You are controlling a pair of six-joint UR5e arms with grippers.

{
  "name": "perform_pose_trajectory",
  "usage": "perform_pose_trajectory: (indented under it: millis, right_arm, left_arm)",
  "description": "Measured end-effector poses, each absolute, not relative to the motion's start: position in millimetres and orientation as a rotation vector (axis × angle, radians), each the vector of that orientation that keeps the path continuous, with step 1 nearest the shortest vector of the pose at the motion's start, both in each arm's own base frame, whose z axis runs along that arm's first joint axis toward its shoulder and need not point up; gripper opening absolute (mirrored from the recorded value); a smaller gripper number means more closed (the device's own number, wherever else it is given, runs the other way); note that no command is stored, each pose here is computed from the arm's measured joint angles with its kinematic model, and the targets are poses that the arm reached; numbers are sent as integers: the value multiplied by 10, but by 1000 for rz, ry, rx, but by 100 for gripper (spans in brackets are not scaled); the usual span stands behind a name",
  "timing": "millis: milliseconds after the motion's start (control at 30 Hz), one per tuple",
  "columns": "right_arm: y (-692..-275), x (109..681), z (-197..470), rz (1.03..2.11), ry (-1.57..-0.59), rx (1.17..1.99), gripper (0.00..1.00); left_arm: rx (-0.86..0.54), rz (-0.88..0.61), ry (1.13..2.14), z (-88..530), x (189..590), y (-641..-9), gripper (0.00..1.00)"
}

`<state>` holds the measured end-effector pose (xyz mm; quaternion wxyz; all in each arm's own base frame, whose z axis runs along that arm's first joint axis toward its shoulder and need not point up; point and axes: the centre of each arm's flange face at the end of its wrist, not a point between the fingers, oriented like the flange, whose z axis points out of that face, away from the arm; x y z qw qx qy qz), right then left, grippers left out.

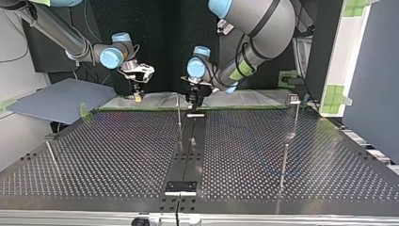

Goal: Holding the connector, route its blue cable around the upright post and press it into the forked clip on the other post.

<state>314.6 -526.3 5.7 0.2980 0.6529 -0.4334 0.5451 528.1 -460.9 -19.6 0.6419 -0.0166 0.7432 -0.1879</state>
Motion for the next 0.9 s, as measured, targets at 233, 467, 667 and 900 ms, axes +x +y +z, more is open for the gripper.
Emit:
perform_pose_trajectory:
  millis: [233, 467, 667, 900]
  right_arm:
    - [-5284, 3128, 62, 1452, -1151, 1727, 0]
    - [-5305, 3137, 76, 1464, -1146, 1725, 0]
    - [-5323, 3142, 88, 1467, -1144, 1723, 0]
    - [-5352, 3126, 95, 1468, -1148, 1715, 0]
  left_arm:
    - [-29, -442, 1696, -198, 5277, -4622, 0]
    - [-45, -493, 1702, -218, 5283, -4632, 0]
    - [-56, -507, 1730, -417, 5292, -4602, 0]
    - [-59, -496, 1732, -438, 5403, -4540, 0]
